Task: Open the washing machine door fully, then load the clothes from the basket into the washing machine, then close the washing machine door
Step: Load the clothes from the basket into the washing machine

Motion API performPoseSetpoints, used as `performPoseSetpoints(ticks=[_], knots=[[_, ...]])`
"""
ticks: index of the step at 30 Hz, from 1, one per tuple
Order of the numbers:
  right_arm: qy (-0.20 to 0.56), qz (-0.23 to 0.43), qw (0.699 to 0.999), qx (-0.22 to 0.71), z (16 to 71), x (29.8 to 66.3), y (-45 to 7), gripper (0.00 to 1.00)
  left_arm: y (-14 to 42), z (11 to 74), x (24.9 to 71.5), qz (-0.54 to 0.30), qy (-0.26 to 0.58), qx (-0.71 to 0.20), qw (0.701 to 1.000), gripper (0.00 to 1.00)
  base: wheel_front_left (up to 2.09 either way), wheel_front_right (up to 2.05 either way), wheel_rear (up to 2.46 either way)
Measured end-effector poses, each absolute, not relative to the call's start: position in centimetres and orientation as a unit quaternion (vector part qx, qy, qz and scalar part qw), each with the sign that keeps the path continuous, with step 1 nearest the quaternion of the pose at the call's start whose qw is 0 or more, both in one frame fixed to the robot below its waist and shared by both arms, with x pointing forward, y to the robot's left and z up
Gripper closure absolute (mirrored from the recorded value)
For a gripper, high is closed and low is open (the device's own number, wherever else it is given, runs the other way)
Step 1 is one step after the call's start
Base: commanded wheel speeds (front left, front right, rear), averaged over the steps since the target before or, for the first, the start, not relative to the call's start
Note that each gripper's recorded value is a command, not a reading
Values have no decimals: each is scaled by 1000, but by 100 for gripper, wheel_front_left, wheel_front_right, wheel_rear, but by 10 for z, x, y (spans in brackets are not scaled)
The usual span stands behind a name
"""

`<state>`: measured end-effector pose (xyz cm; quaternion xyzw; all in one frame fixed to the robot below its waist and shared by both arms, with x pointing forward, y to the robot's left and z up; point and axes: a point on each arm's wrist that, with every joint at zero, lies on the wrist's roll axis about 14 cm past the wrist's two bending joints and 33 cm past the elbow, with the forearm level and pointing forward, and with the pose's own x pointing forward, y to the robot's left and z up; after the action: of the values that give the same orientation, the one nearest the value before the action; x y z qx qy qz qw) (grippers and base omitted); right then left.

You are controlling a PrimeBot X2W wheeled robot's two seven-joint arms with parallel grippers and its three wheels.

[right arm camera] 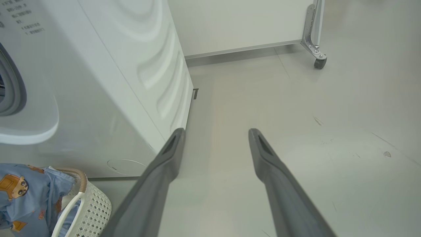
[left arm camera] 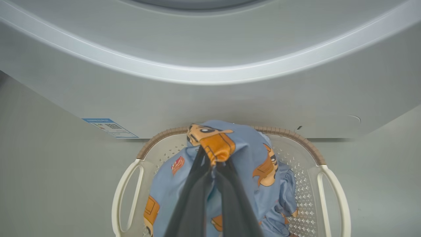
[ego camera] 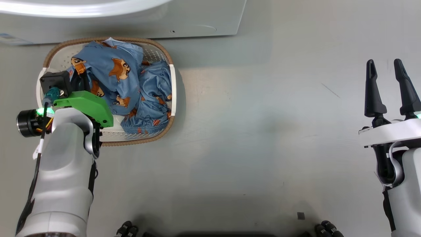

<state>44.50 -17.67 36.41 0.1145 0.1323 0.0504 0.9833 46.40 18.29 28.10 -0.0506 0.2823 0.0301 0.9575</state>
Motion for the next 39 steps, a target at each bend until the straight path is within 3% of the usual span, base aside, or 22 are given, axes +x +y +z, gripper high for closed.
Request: performPoseSetpoints(ticks=[18, 39], knots=[[89, 52, 989, 109, 415, 413, -179, 0, 191, 386, 454, 33, 139, -74, 987, 100, 0, 0, 0], [30, 57, 994, 90, 465, 366, -179, 0, 204, 490, 400, 32, -11, -82, 996, 100, 0, 0, 0]])
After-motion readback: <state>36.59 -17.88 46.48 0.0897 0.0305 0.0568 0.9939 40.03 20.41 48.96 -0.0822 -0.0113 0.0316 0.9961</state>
